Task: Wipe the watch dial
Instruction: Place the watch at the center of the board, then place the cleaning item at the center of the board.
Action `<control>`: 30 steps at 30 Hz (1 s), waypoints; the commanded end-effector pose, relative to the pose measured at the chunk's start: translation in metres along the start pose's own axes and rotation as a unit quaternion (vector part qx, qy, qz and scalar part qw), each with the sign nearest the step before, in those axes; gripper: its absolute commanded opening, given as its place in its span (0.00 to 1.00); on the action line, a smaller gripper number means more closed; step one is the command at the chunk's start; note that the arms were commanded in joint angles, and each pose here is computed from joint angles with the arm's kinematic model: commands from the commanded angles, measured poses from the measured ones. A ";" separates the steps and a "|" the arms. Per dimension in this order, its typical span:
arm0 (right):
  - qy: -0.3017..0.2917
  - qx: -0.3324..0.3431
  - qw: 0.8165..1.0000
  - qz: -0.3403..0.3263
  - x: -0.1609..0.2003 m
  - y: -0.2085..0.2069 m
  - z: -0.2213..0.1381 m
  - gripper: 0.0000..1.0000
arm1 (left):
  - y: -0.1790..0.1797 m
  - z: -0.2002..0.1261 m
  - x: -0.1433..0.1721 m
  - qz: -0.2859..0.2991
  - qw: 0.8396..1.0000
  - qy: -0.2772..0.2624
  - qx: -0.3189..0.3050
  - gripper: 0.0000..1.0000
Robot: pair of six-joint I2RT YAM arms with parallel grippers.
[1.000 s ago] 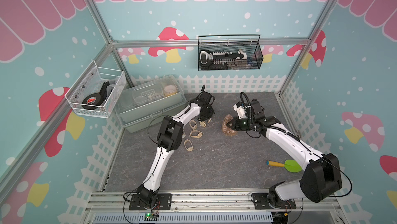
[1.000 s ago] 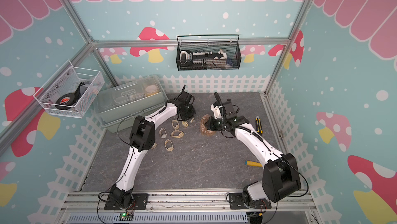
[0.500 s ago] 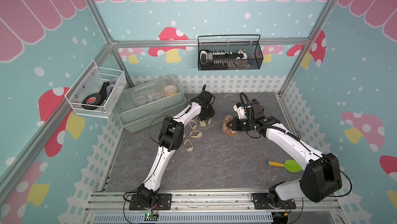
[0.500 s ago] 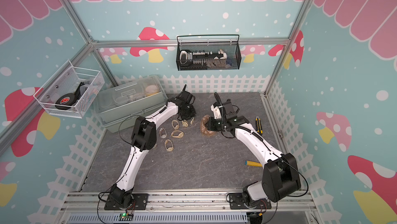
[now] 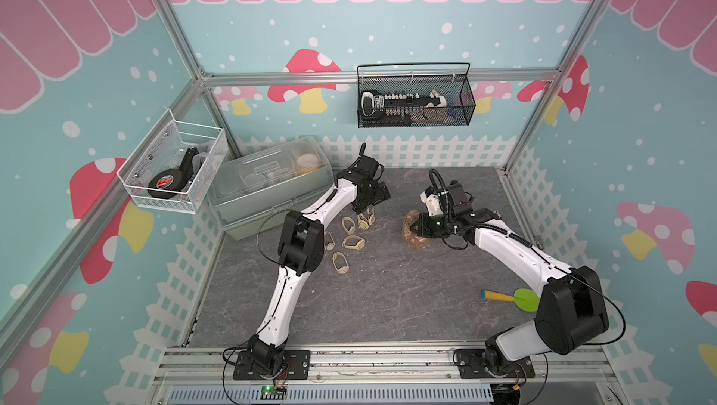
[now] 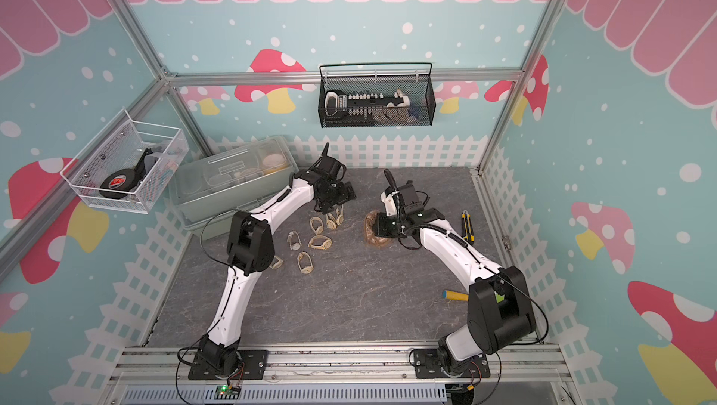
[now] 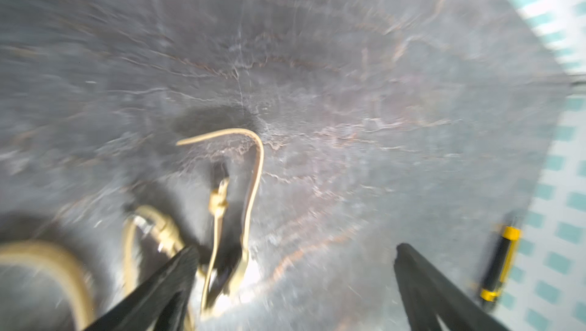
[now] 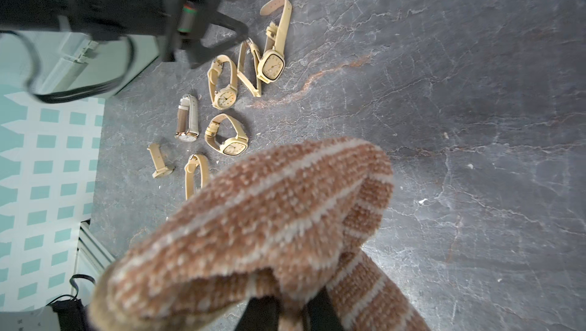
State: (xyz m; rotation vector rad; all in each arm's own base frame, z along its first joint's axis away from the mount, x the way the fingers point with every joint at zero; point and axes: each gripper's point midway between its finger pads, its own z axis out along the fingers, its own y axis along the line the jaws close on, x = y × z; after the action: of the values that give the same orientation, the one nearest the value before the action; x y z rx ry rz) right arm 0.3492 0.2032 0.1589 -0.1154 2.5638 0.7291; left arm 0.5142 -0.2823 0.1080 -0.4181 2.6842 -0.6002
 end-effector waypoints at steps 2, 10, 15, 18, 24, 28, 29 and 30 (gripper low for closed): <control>-0.018 0.020 1.000 -0.010 -0.021 -0.007 0.005 0.00 | -0.013 -0.064 -0.010 0.023 0.999 -0.042 0.017 0.99; -0.016 0.061 0.998 0.001 -0.040 -0.027 0.030 0.00 | 0.003 -0.127 0.010 0.055 0.996 -0.071 0.004 0.99; 0.005 0.099 0.995 0.001 -0.048 -0.045 0.054 0.00 | 0.025 -0.162 0.033 0.064 0.995 -0.082 0.004 0.99; 0.018 0.126 0.992 -0.001 -0.051 -0.058 0.067 0.00 | 0.039 -0.185 0.047 0.070 0.993 -0.095 0.005 0.99; 0.061 0.174 0.983 0.002 -0.046 -0.086 0.098 0.10 | 0.068 -0.223 0.071 0.075 0.990 -0.121 0.001 0.99; 0.063 0.187 0.980 -0.005 -0.050 -0.091 0.102 0.40 | 0.086 -0.239 0.086 0.074 0.988 -0.132 -0.005 0.99; 0.062 0.190 0.980 -0.006 -0.051 -0.091 0.101 0.49 | 0.090 -0.242 0.089 0.074 0.988 -0.133 -0.006 0.99; 0.062 0.193 0.979 -0.007 -0.052 -0.092 0.100 0.57 | 0.094 -0.244 0.091 0.073 0.988 -0.135 -0.008 0.99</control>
State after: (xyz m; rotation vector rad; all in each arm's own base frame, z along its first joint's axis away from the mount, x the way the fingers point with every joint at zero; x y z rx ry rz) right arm 0.4489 0.1804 0.0533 -0.0415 2.7816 0.2722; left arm 0.3241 -0.1589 0.2529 -0.2944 2.4300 -0.5113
